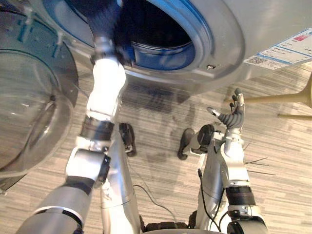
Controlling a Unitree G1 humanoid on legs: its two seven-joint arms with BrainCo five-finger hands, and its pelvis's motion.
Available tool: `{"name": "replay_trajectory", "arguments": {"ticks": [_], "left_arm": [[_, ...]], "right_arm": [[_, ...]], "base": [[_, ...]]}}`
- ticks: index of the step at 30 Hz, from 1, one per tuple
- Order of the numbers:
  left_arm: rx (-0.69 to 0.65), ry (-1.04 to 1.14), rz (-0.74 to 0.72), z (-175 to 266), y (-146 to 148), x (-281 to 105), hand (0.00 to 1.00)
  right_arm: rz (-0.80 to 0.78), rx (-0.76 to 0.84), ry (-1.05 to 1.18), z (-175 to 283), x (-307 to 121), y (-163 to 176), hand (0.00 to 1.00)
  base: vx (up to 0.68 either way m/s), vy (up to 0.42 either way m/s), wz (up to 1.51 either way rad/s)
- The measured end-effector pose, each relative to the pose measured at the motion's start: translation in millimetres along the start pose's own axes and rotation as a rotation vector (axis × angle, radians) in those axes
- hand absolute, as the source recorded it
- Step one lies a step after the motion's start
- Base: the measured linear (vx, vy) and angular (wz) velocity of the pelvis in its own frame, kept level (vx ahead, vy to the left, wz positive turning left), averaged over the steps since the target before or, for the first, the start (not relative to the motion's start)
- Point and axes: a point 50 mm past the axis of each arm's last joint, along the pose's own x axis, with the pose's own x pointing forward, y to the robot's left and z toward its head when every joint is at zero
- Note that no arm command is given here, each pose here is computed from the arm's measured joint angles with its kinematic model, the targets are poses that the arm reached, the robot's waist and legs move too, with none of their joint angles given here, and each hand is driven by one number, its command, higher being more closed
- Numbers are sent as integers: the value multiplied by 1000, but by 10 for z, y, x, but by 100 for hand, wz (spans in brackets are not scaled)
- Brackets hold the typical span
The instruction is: Pick up the laundry basket with both hands and put the clothes into the washing machine.
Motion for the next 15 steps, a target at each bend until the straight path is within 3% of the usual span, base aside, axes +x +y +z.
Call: {"name": "replay_trajectory", "arguments": {"ticks": [3, 4, 9, 15], "left_arm": [[94, -81, -16, 183, -59, 190, 100], [126, -100, -20, 226, -72, 250, 0], [395, -169, -57, 357, -96, 506, 0], [716, -127, -221, 112, -159, 513, 0]], "right_arm": [[1, 26, -26, 54, -11, 34, 0], [1, 31, -31, 64, -13, 39, 0], [30, 46, -64, 122, -18, 69, 0], [67, 53, -73, 144, -23, 80, 0]], "base": [[23, -12, -1], [0, 0, 0], [28, -14, 0], [48, 1, -1]]}}
